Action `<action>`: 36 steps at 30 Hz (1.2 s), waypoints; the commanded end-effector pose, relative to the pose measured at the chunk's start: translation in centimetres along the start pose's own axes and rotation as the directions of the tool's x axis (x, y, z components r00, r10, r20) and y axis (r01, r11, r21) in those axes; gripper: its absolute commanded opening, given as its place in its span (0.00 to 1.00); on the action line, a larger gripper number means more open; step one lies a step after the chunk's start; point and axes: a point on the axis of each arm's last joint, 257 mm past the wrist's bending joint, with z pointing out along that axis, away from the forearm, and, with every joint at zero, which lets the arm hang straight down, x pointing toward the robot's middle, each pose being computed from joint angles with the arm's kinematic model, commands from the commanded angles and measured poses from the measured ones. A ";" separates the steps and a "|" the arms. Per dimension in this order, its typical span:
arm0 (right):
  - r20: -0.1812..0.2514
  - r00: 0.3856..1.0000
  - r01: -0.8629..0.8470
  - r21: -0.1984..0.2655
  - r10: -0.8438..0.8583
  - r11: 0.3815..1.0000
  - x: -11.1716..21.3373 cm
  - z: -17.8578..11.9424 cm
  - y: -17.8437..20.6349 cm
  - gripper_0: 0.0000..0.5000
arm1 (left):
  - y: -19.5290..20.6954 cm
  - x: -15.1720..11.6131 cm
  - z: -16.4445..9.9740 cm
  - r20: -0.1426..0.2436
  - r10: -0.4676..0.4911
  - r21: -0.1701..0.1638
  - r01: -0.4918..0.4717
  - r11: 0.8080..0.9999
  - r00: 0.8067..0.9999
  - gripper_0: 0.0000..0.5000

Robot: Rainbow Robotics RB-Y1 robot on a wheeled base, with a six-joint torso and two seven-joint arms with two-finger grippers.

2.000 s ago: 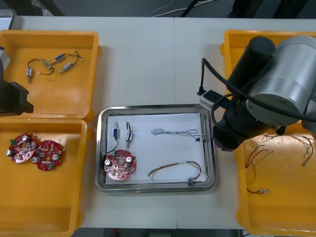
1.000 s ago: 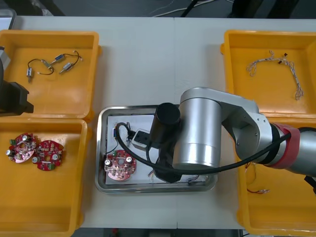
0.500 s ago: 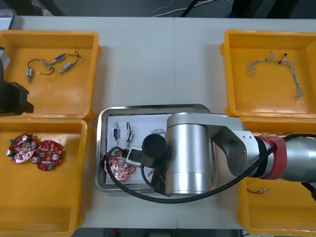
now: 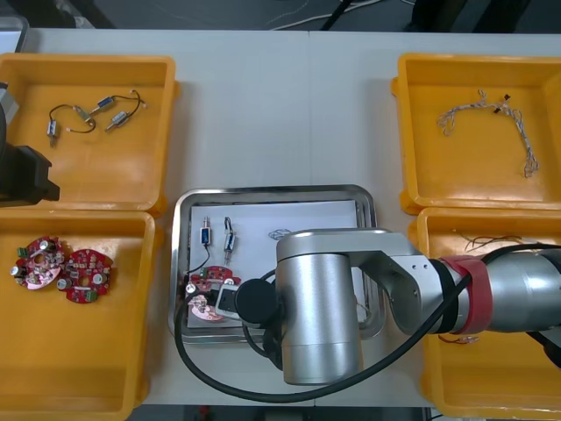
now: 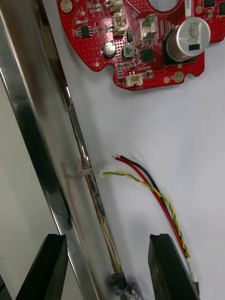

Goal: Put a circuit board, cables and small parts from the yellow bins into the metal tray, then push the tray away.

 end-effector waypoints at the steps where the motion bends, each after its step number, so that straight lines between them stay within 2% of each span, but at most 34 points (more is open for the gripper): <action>1: 0.031 0.993 0.111 0.022 -0.112 0.994 -1.7 -0.7 0.4 1.00 | 1.4 -0.4 -1.3 0.027 0.026 -0.037 -0.025 0.999 0.999 1.00; 18: 0.013 0.985 0.169 0.034 -0.170 0.985 -1.2 0.2 1.3 1.00 | 1.4 -0.4 -1.3 0.027 0.026 -0.037 -0.025 0.999 0.999 1.00; 27: 0.002 0.986 0.164 0.024 -0.164 0.986 -1.6 1.1 1.8 1.00 | 1.4 -0.4 -1.3 0.027 0.026 -0.037 -0.025 0.999 0.999 1.00; 36: 0.012 0.985 0.169 0.022 -0.169 0.985 -2.4 1.0 2.2 0.99 | 1.4 -0.4 -1.3 0.027 0.026 -0.037 -0.025 0.999 0.999 1.00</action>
